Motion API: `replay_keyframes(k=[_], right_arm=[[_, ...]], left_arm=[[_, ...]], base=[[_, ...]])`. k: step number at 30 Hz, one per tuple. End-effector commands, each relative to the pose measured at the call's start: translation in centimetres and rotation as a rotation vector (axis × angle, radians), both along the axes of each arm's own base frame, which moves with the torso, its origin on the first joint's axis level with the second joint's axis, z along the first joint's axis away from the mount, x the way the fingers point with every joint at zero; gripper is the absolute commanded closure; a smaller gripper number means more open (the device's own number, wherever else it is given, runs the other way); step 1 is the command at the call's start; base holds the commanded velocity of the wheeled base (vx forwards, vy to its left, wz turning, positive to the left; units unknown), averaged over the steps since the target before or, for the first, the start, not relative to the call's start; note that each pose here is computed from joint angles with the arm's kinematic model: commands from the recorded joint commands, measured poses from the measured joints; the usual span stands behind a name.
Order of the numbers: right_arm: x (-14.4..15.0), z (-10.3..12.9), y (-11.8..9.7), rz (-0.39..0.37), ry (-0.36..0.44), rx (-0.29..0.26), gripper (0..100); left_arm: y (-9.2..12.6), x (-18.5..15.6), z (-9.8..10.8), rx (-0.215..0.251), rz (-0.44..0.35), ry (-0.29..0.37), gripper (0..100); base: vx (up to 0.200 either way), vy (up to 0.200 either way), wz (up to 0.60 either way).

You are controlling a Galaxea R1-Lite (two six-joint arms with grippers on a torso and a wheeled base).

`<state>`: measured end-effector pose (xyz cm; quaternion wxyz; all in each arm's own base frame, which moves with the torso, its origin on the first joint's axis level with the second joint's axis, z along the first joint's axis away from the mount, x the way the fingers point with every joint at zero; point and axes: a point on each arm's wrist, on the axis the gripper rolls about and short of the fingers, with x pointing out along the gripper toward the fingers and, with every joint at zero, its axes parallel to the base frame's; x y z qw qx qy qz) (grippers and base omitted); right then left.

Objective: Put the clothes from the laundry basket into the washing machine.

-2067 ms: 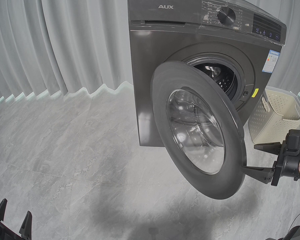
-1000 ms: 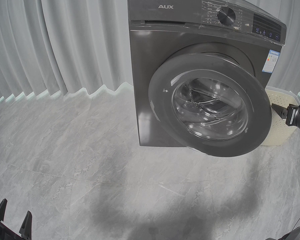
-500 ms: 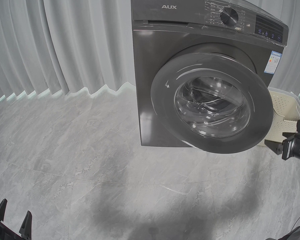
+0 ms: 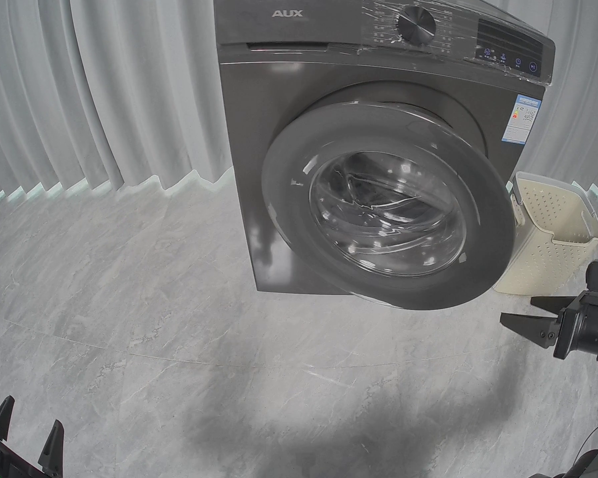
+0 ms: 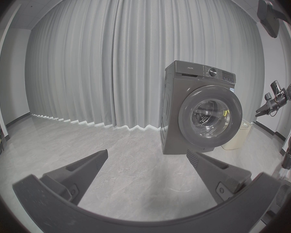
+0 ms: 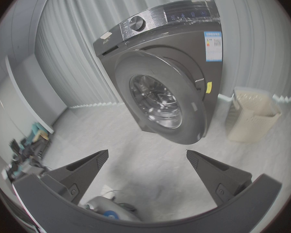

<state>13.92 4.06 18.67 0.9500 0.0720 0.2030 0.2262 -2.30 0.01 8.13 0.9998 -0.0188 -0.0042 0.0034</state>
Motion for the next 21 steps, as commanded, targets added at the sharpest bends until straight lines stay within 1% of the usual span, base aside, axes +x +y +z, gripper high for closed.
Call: replay_keyframes(k=[1, 3, 7, 12, 13, 18, 21], right_arm=[[-1.0, -0.5, 2.0, 0.128, 0.061, 0.074, 0], [-1.0, -0.9, 2.5, 0.158, 0.064, 0.079, 0], [-0.2, -1.4, 3.1, 0.174, 0.054, 0.088, 0], [1.5, -2.0, 4.3, 0.190, 0.027, 0.099, 0], [1.5, -2.0, 4.3, 0.189, 0.028, 0.101, 0], [1.8, -1.9, 5.6, 0.226, 0.028, 0.141, 0], [2.2, -2.3, 5.9, 0.228, 0.049, 0.135, 0]], left_arm=[[0.0, 0.0, -0.4, 0.002, 0.002, -0.001, 0], [0.0, 0.0, -0.4, 0.002, 0.002, -0.001, 0], [0.0, 0.0, -0.4, 0.002, 0.001, -0.001, 0], [0.0, 0.0, -0.4, 0.004, 0.001, -0.001, 0], [0.0, 0.0, -0.4, 0.004, 0.001, -0.001, 0], [0.0, 0.0, -0.5, 0.002, 0.002, 0.001, 0], [0.0, 0.0, -0.5, 0.002, 0.001, 0.001, 0]], base=[[0.000, -0.200, 0.00], [0.000, -0.200, 0.00], [0.000, 0.000, 0.00], [0.000, 0.000, 0.00], [0.000, 0.000, 0.00], [0.000, 0.000, 0.00], [0.000, 0.000, 0.00]])
